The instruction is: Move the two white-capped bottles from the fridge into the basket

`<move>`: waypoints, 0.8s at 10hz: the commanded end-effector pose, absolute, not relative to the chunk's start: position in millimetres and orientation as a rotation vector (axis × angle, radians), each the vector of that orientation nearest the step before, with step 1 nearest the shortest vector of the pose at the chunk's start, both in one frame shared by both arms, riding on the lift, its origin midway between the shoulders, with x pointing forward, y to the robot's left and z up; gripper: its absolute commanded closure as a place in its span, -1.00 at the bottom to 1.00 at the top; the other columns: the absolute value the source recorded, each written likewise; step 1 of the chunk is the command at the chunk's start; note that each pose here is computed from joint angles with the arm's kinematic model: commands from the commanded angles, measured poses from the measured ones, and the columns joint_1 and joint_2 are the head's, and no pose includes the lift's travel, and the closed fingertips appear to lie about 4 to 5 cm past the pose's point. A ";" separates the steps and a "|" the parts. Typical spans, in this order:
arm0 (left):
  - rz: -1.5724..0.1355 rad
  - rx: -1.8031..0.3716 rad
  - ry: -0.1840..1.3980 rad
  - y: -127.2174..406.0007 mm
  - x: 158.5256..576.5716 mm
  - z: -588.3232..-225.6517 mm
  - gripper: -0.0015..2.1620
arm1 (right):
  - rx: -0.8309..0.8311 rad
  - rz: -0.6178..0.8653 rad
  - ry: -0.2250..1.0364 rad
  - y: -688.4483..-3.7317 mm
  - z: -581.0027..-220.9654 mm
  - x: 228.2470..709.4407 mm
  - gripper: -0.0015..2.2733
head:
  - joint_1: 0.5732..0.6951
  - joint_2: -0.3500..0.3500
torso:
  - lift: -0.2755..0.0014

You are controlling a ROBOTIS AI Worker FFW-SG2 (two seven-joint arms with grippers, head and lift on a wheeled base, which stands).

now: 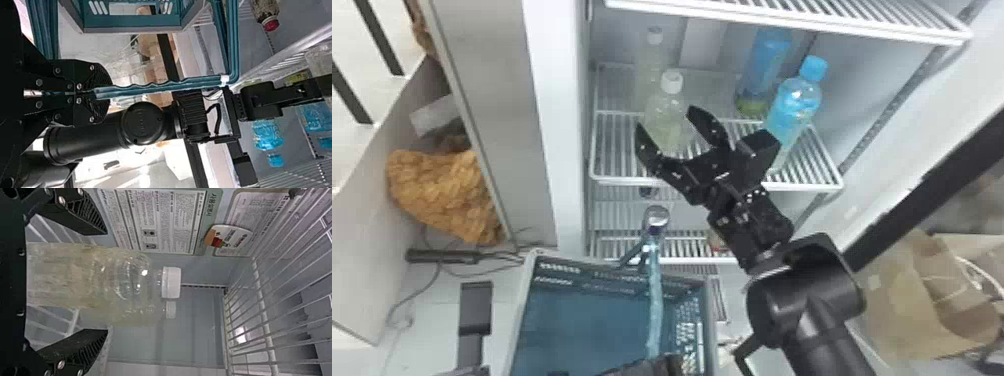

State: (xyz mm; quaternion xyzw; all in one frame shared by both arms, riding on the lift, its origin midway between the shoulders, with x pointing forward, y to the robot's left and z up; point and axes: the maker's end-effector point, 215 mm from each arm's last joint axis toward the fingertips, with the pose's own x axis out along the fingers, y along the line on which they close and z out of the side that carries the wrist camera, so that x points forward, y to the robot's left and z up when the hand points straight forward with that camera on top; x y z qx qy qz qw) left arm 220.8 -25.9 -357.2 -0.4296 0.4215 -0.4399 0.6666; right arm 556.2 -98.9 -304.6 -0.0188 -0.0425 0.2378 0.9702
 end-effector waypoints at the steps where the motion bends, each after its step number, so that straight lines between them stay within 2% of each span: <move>1: -0.991 -0.970 0.951 -25.3 221.3 -357.5 0.11 | -0.039 0.486 -0.100 -96.4 -297.5 559.6 -0.56 | 1.00 -0.53 | 0.99; 2: -0.989 -0.969 0.950 -24.6 221.9 -357.7 0.11 | -0.032 0.482 -0.105 -97.9 -296.2 559.1 -0.22 | 1.00 -0.51 | 0.99; 5: -0.984 -0.971 0.949 -23.4 222.3 -358.2 0.11 | -0.029 0.477 -0.108 -99.4 -294.6 559.1 -0.20 | 1.00 -0.51 | 0.99; 8: -0.986 -0.975 0.944 -24.1 223.0 -356.8 0.11 | -0.004 0.481 -0.139 -98.3 -276.9 551.9 -0.20 | 1.00 -0.51 | 0.99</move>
